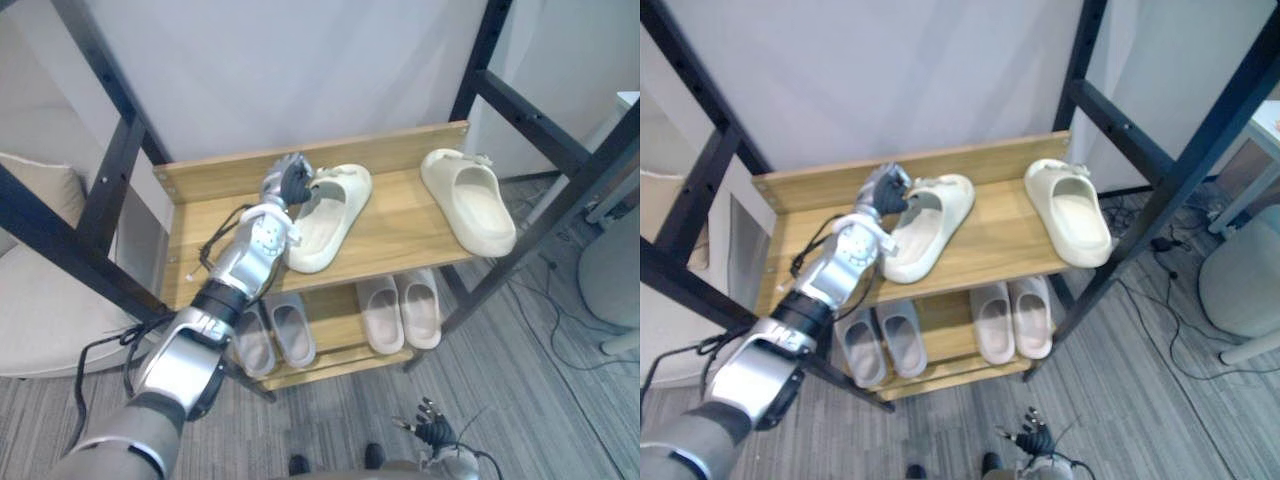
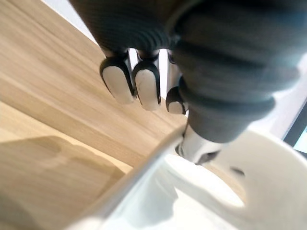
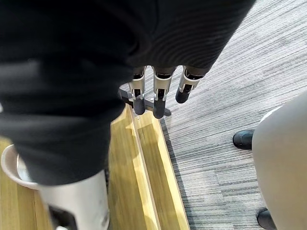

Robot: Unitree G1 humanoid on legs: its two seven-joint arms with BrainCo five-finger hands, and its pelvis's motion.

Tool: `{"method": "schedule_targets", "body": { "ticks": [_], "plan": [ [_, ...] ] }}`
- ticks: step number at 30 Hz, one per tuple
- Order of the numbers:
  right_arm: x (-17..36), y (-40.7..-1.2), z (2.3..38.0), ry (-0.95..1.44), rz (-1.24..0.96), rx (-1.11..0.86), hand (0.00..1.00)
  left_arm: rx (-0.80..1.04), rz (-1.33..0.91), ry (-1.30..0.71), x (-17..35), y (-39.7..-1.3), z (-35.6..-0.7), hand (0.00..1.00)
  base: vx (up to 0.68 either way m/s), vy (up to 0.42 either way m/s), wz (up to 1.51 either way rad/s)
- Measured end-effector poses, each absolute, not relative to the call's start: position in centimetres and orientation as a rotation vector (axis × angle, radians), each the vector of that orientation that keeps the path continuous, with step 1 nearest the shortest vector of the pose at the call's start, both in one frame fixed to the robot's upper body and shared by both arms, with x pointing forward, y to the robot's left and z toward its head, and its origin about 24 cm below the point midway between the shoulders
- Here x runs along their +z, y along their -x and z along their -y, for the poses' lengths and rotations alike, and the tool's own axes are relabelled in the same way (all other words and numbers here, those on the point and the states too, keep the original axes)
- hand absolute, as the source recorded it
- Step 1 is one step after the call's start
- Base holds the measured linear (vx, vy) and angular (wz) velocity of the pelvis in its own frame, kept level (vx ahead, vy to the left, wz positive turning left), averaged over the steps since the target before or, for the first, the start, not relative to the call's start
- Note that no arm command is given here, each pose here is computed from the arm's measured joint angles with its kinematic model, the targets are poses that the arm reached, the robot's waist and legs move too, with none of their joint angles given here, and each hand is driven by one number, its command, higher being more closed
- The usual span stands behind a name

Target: Organize the slippers on the shoe rack

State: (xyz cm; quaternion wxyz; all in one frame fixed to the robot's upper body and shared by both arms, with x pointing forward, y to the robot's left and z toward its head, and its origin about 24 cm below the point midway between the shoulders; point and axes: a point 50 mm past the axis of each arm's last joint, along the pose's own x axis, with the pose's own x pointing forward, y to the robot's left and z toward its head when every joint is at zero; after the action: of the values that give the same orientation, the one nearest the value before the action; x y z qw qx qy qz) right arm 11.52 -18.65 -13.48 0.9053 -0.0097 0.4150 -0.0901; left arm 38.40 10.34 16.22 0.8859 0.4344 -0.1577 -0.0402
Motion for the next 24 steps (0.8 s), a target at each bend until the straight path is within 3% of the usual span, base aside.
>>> {"method": "schedule_targets", "body": {
  "ticks": [7,15,24],
  "plan": [
    [-13.5,-11.7,18.7,0.021,-0.858,-0.185,0.00,-0.131,0.334,-0.837,16.2,-38.2,-8.8,1.00,0.00,0.000,0.01],
    [-13.5,-11.7,18.7,0.015,-0.857,-0.189,0.00,-0.229,0.422,-0.759,18.1,-37.6,-4.3,1.00,0.00,0.001,0.03],
    [-13.4,-11.6,19.4,0.005,-0.854,-0.226,0.00,-0.259,0.387,-0.739,17.4,-37.6,-3.0,1.00,-0.01,-0.002,-0.01]
  ]
}}
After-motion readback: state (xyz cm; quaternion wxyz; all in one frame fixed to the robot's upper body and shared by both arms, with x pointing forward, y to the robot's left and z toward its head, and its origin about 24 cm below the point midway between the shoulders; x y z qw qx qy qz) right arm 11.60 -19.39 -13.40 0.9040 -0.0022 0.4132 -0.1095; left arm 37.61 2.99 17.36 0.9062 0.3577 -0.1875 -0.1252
